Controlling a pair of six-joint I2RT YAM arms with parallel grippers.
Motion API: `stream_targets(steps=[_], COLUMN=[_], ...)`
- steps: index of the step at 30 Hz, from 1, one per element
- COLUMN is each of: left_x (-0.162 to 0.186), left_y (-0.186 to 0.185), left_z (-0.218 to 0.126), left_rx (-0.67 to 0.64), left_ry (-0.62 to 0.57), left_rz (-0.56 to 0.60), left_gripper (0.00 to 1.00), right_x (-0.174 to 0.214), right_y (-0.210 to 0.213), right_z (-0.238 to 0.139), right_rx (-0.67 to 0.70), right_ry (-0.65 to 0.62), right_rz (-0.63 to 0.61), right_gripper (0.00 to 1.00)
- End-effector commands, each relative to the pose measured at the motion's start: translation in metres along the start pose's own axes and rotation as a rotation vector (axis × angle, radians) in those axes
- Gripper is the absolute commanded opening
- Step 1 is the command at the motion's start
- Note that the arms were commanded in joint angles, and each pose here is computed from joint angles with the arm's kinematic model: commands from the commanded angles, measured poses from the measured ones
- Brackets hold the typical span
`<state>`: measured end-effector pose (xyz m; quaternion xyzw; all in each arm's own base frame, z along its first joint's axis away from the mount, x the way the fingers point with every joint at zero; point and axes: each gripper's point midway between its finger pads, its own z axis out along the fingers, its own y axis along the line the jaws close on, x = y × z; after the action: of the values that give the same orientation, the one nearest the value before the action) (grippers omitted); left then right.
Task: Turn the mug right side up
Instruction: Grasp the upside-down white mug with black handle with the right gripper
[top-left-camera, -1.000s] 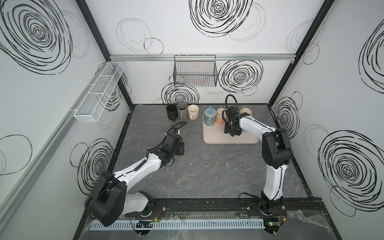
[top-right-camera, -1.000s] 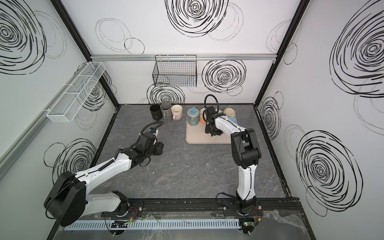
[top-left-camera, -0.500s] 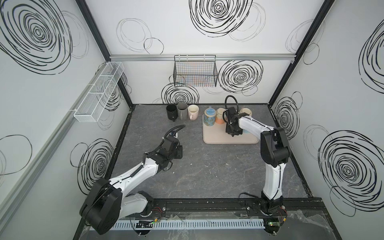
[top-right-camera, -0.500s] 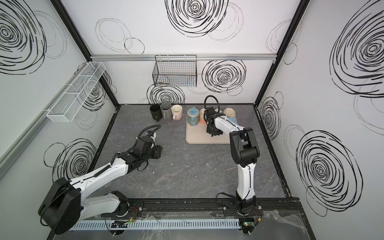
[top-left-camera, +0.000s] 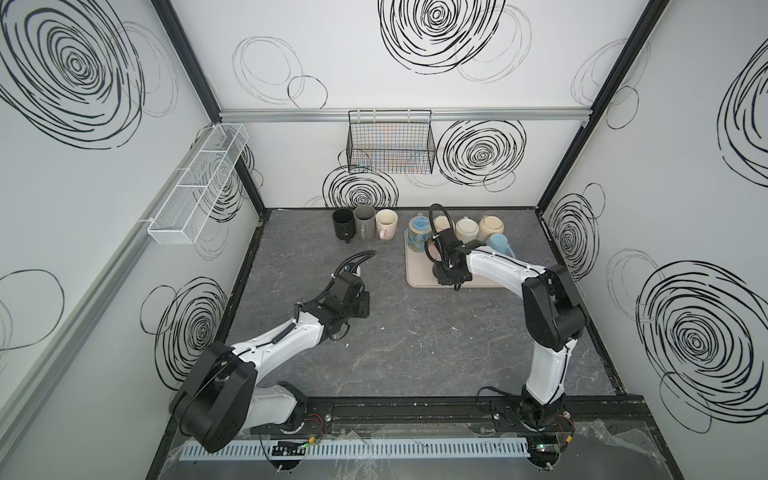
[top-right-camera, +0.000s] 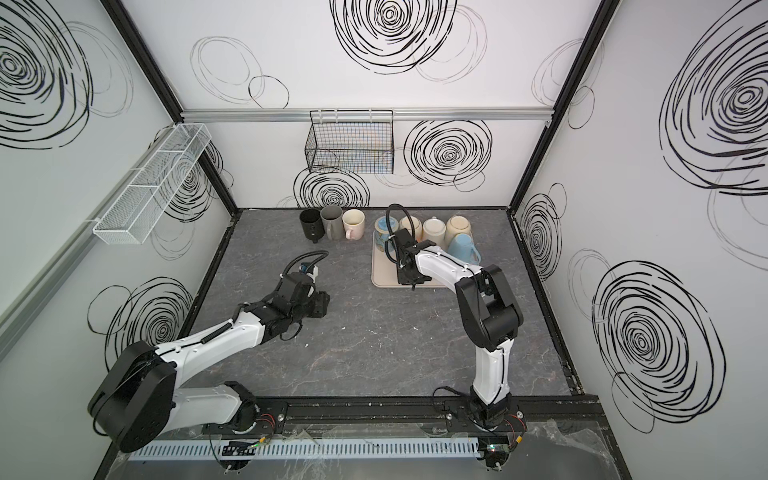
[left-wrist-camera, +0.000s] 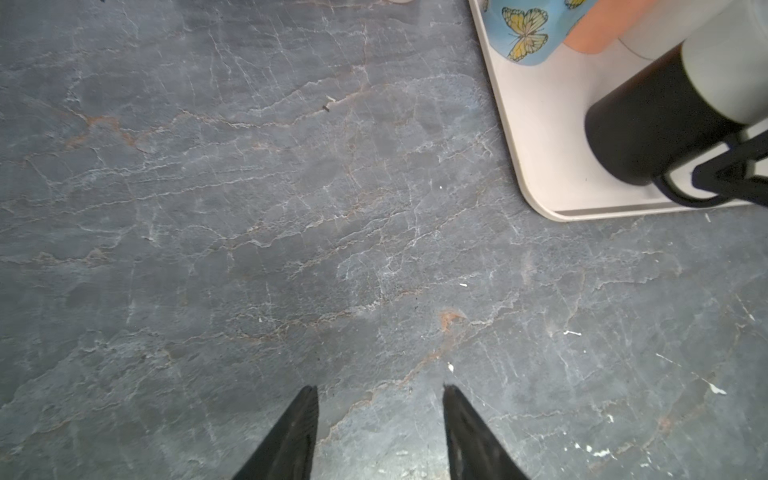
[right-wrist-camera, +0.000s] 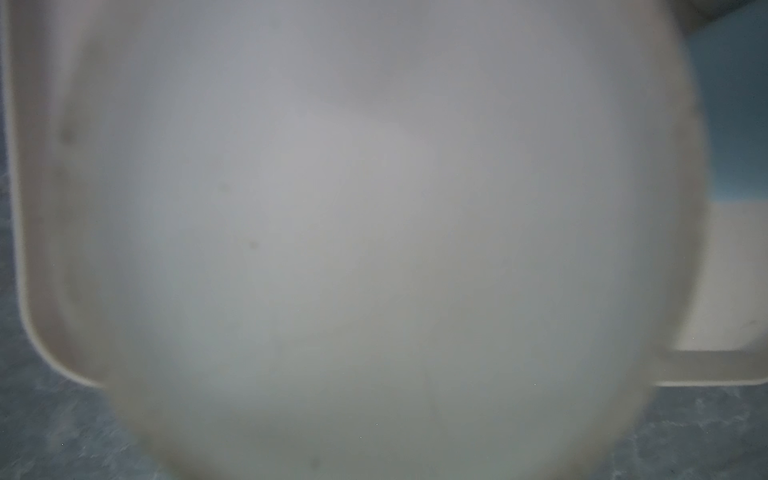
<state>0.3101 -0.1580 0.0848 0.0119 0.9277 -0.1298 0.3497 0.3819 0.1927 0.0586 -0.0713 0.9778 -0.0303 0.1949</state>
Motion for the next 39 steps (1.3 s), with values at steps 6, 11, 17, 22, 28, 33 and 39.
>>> stream_targets(steps=[6, 11, 17, 22, 28, 33, 39], left_x=[-0.019, -0.015, -0.015, -0.014, -0.013, -0.016, -0.024], left_y=[-0.035, -0.042, -0.050, -0.050, -0.049, -0.051, -0.050], left_z=[0.010, 0.014, 0.016, 0.016, 0.017, 0.015, 0.011], left_rx=[0.085, 0.101, 0.119, 0.103, 0.098, 0.107, 0.087], left_ry=[-0.046, -0.033, -0.038, -0.025, -0.016, -0.029, -0.046], left_rz=[-0.015, -0.010, -0.010, 0.005, 0.012, 0.001, 0.001], left_gripper=[0.52, 0.52, 0.52, 0.52, 0.52, 0.52, 0.52], right_x=[-0.005, -0.016, -0.026, -0.026, -0.026, -0.031, -0.041], right_y=[0.027, 0.034, 0.042, 0.043, 0.038, 0.030, 0.030], right_z=[-0.014, -0.020, -0.017, -0.010, -0.009, -0.014, -0.033], right_rx=[0.015, -0.024, -0.073, -0.063, -0.038, 0.000, -0.029], right_ry=[-0.047, -0.077, -0.087, -0.064, -0.063, -0.092, -0.167], right_rz=[-0.122, -0.083, -0.053, -0.065, -0.079, -0.098, -0.085], right_gripper=[0.25, 0.38, 0.41, 0.38, 0.23, 0.04, 0.00])
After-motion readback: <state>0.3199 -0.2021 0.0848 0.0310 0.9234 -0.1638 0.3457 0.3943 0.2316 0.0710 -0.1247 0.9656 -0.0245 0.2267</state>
